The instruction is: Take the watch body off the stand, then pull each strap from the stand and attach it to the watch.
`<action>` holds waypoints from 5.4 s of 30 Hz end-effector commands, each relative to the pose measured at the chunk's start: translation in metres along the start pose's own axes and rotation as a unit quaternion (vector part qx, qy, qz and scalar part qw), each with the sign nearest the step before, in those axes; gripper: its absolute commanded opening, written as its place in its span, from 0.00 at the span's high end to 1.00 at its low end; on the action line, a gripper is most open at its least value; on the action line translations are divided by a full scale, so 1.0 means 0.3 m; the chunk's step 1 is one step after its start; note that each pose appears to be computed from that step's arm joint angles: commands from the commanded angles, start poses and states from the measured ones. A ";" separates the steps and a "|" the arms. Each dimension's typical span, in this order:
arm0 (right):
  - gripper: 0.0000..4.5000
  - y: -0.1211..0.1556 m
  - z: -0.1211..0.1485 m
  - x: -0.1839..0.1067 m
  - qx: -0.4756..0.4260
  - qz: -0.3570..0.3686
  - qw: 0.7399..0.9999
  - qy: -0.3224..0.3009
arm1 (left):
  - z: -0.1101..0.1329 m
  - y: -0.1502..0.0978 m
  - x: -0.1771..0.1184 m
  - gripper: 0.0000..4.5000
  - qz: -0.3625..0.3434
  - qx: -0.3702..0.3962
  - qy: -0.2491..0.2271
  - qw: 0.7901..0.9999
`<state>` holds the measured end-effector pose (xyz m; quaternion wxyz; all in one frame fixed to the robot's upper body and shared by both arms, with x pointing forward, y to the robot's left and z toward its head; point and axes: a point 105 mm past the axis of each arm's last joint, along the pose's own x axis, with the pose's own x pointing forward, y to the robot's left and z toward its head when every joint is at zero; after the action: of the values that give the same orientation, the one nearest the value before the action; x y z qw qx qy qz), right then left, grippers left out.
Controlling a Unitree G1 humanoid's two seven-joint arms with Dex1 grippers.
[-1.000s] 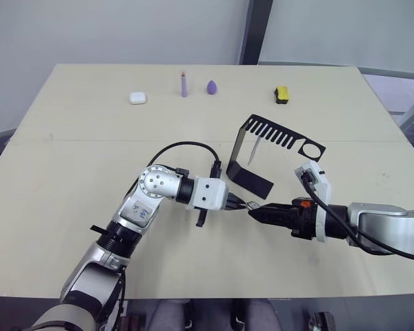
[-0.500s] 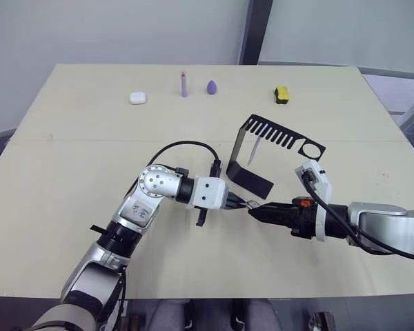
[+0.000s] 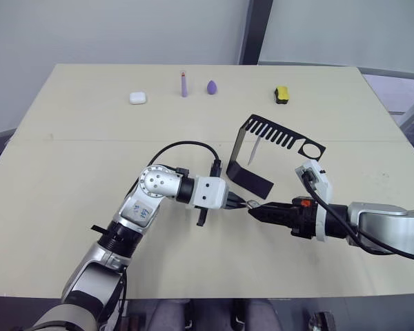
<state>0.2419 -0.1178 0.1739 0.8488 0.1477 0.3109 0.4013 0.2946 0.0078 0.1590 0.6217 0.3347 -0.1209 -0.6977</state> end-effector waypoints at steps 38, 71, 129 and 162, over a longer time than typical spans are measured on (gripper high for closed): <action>0.66 0.051 -0.093 -0.050 -0.419 0.029 0.907 0.020 | 0.112 -0.114 -0.311 0.02 -0.068 -0.185 -0.041 0.979; 0.02 -0.067 -0.086 0.121 -0.583 0.099 0.803 0.072 | -0.047 -0.172 -0.347 0.00 0.010 -0.154 0.074 0.985; 1.00 -0.423 -0.030 0.199 -0.175 -0.243 0.947 -0.114 | 0.045 0.094 -0.071 0.29 0.257 -0.231 -0.094 0.934; 1.00 -0.406 -0.035 0.204 -0.169 -0.251 0.944 -0.134 | 0.049 0.259 0.055 0.98 0.357 -0.205 -0.104 0.905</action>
<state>0.3402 -0.1397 0.1007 0.9696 -0.0285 0.1069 0.2181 0.3548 -0.0212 0.1832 0.8813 0.0777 -0.0968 -0.4560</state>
